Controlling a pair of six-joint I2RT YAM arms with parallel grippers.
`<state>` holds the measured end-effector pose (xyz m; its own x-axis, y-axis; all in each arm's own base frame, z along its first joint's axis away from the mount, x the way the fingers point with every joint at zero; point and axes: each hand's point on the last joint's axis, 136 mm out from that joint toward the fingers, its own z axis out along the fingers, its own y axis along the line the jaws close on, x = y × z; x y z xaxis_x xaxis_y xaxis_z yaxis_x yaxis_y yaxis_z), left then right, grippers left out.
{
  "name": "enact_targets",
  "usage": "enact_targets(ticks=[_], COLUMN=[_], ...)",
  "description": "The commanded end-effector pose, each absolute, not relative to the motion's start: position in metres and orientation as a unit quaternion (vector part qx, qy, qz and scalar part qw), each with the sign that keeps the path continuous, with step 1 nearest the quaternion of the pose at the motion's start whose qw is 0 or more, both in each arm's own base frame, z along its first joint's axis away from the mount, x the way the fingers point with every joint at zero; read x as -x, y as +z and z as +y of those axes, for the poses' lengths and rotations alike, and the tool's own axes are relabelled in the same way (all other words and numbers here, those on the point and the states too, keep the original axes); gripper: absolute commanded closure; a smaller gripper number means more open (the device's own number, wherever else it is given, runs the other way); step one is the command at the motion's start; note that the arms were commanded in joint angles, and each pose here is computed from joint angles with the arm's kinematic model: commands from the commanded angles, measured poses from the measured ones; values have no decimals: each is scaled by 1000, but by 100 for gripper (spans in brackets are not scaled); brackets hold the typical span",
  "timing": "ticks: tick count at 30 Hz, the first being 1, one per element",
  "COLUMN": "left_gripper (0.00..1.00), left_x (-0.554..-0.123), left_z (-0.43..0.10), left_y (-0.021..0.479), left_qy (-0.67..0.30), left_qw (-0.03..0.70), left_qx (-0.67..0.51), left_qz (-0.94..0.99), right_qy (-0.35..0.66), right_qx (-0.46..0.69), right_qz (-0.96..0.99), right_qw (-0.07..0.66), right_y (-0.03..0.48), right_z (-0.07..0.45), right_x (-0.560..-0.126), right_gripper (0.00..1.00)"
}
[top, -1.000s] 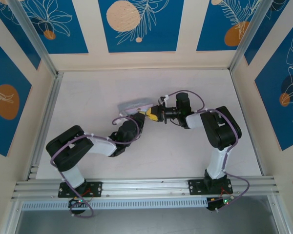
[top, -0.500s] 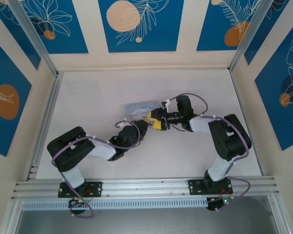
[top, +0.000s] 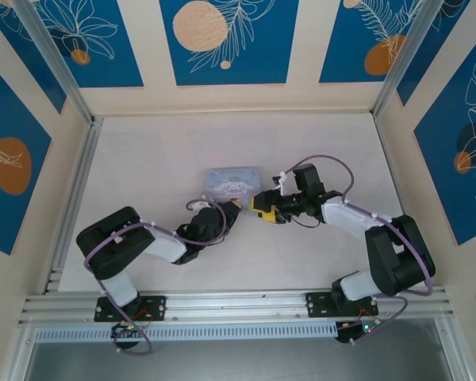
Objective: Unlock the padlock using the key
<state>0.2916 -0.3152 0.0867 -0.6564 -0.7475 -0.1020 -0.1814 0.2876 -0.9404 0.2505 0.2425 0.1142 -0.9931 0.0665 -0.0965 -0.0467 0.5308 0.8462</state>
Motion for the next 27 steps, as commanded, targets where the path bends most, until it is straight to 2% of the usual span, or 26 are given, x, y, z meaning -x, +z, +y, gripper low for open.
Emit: enact_targets(ticks=[1,8,13,17,27], left_gripper=[100,100,100,100,100], left_x=[-293,-292,-290,-289,-290], left_z=[-318,-319,-324,-328,-334], left_y=[99,104,111,118,123], left_qy=[-527,-529,-526,-530,-532], left_qw=[277,250,231,218,207], left_qx=[289,270,246,229,215], left_qz=[750,765,780,787,792], right_qy=[373,206,169,178,155], right_qx=[53,164,208,244,300], right_qz=[919,930,910,888,869], right_qw=[114,257,317,347,363], right_y=[101,99,99,105,106], right_z=[231,222,221,229,247], right_x=[-244,-263,-270,-265,-261], right_gripper=[39,48,53,61,60])
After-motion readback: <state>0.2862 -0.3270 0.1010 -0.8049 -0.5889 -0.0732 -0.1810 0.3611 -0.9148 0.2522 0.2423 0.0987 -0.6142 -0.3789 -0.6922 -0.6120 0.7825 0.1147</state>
